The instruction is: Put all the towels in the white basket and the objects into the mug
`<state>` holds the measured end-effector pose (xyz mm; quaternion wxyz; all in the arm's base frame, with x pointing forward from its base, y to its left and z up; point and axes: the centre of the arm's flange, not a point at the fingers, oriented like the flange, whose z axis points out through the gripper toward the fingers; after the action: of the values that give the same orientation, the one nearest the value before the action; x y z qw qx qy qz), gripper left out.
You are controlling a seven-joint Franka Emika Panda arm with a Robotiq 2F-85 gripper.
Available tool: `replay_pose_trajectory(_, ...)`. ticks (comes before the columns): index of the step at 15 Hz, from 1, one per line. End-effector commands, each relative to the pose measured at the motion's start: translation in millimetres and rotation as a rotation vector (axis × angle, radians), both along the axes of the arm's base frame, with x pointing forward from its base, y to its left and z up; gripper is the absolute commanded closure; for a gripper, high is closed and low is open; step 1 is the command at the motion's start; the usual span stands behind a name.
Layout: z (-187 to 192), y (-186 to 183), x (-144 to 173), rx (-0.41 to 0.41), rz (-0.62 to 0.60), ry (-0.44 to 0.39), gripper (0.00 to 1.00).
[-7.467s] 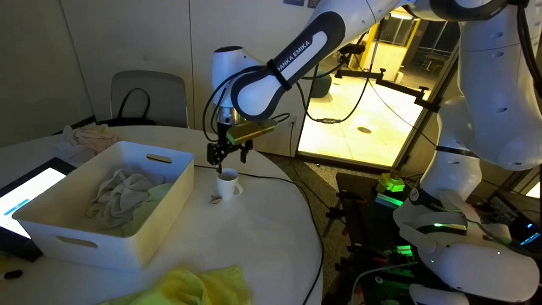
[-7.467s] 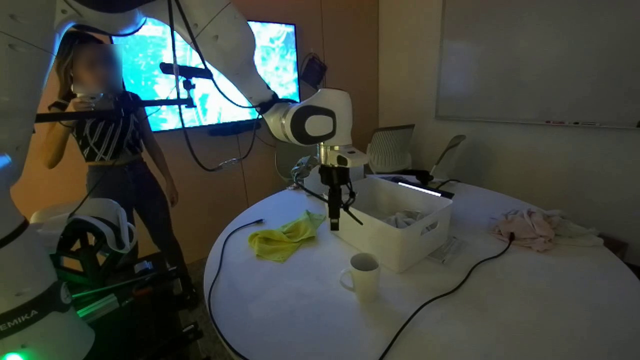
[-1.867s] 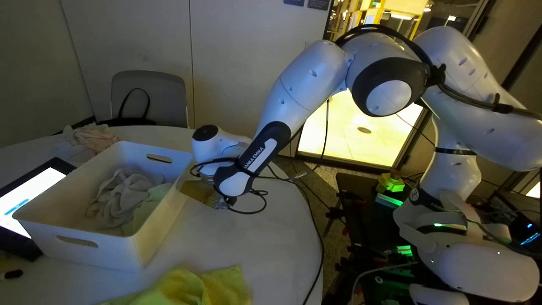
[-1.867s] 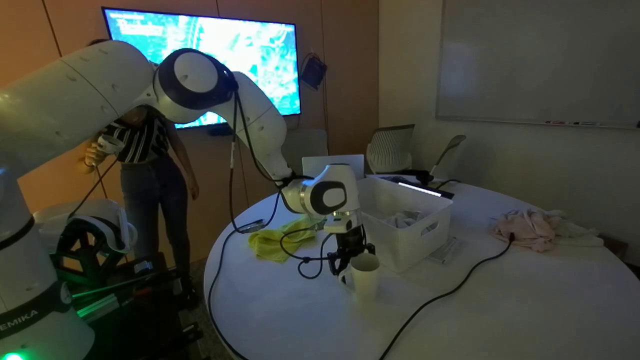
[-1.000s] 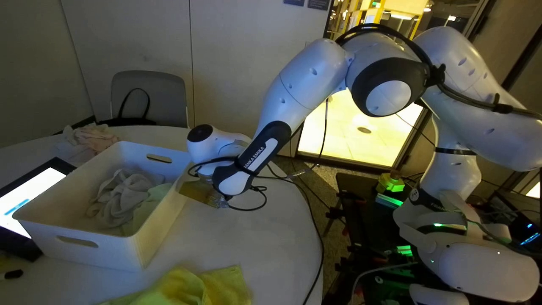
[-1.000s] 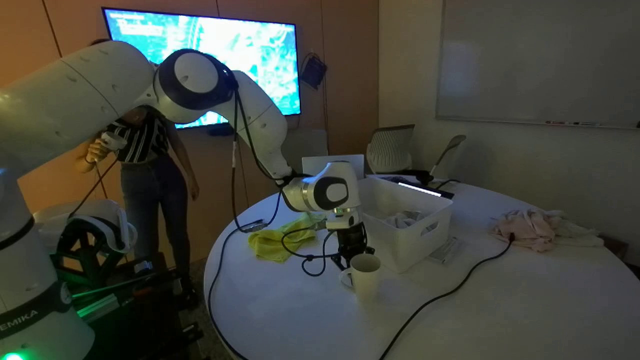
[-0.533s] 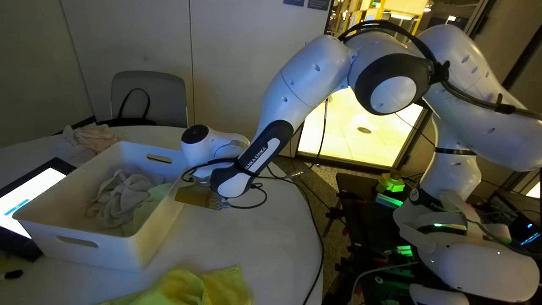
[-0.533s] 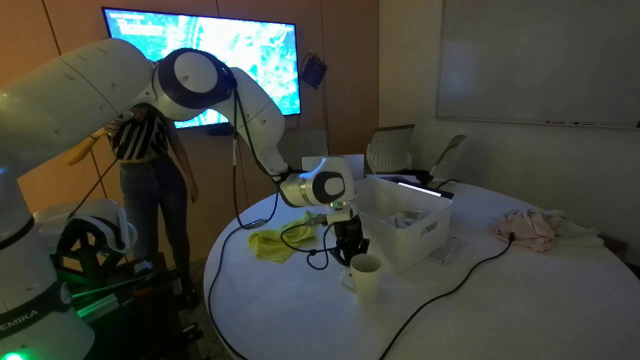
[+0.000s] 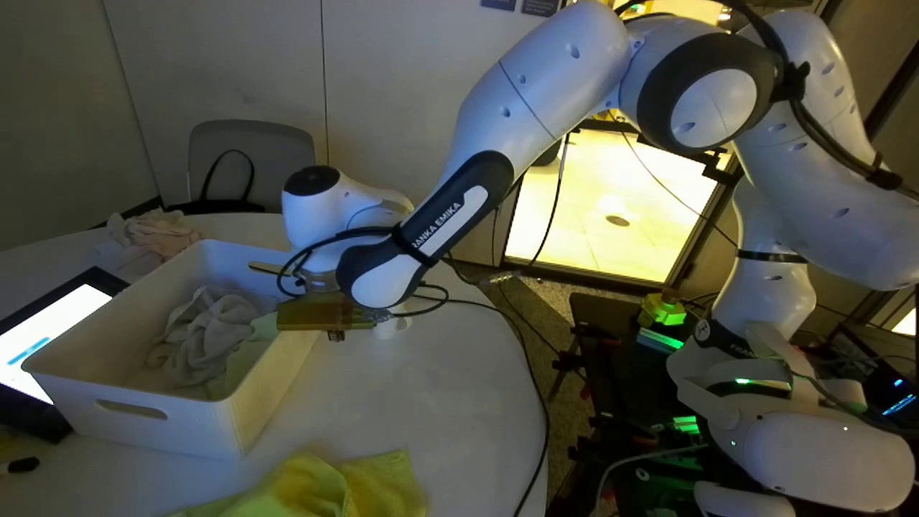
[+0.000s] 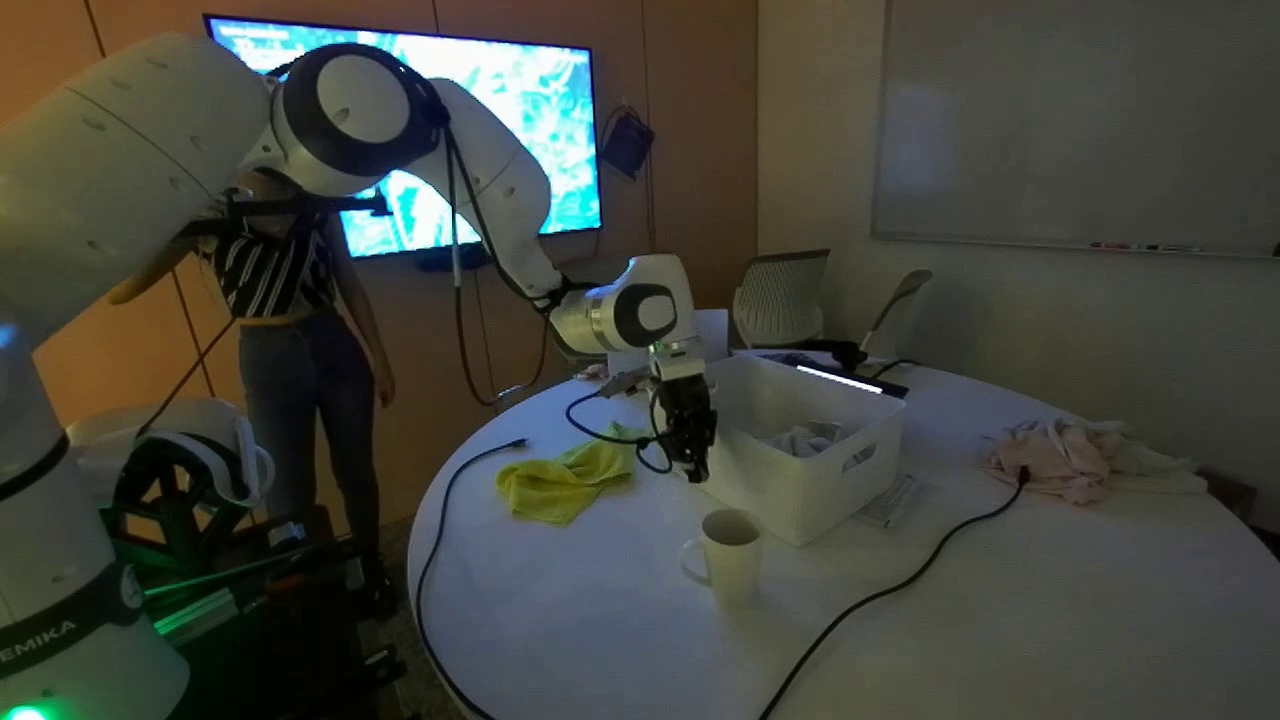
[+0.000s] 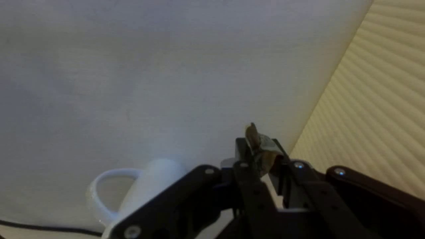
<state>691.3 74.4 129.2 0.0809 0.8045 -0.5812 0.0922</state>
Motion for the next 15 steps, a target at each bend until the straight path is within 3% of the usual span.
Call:
replay_pose_trajectory(1,46.9,-17.7,-7.3,-0.001,0.066,0.032,0.95)
replay_pose_trajectory(8,78.4,-71.9,-2.6,0.002,0.088,0.084,0.95)
replay_pose_trajectory(15,60.1,-139.1,-13.7,0.034,0.136,0.140,0.95)
